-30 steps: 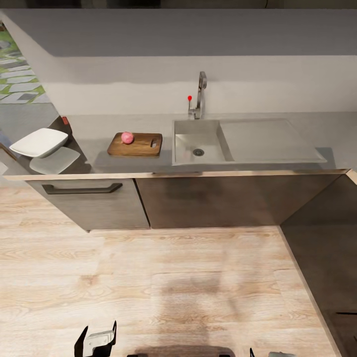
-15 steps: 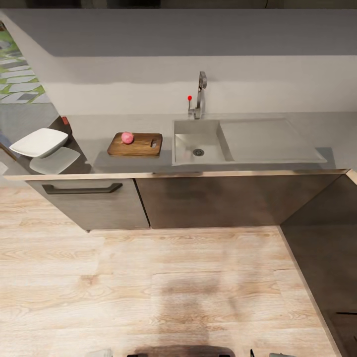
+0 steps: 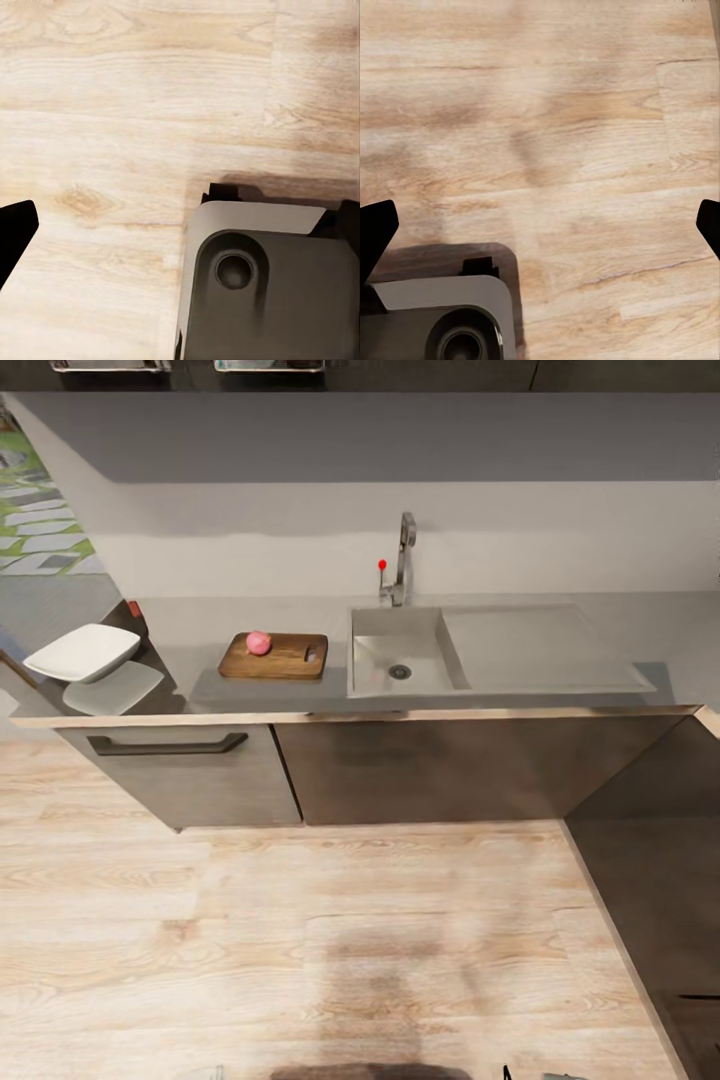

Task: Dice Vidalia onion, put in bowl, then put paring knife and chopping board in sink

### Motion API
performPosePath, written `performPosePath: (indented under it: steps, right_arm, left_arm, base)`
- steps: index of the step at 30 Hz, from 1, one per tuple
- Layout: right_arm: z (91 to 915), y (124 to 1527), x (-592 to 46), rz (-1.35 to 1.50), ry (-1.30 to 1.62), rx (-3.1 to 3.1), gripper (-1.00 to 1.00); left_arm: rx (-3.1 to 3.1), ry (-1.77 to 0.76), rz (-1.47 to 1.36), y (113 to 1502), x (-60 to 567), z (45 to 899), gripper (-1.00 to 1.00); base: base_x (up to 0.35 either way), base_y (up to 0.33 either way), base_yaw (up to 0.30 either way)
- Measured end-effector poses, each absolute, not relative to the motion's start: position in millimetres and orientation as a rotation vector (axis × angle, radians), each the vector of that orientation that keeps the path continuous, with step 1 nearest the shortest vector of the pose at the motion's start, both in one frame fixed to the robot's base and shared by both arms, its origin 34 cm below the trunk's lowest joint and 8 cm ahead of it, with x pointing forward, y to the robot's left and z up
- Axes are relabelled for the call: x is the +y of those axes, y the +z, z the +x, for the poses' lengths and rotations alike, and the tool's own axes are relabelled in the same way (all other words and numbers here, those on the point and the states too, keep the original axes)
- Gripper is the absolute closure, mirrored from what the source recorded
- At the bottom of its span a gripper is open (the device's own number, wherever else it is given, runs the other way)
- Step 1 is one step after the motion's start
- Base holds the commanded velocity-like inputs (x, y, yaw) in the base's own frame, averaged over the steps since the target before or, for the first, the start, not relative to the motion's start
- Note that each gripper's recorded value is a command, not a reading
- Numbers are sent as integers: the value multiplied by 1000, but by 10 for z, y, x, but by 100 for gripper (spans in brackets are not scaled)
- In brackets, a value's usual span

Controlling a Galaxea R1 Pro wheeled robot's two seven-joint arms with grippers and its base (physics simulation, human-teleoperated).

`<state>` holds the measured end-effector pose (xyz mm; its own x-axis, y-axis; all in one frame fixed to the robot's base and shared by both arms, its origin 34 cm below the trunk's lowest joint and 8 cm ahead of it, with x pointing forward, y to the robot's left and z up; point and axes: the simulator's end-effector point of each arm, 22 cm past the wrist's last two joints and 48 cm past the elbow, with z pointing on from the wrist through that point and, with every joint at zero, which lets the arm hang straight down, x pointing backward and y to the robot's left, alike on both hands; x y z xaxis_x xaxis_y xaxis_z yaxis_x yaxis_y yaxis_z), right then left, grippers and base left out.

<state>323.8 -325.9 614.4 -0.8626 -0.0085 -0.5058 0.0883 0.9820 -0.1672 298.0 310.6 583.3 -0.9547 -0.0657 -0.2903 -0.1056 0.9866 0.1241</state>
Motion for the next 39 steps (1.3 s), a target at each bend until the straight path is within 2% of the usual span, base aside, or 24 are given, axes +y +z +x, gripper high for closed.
performPosePath:
  steps: [17, 39]
  right_arm:
    - [3374, 6273, -3351, 213, -279, 2511, -100]
    - [3476, 6372, -3470, 212, -295, 2470, -100]
  left_arm:
    - [2816, 196, -126, 5885, 3106, 3092, -100]
    - [2781, 192, -129, 5957, 3104, 3235, -100]
  base:
    - [0, 0, 0]
    - [0, 0, 8]
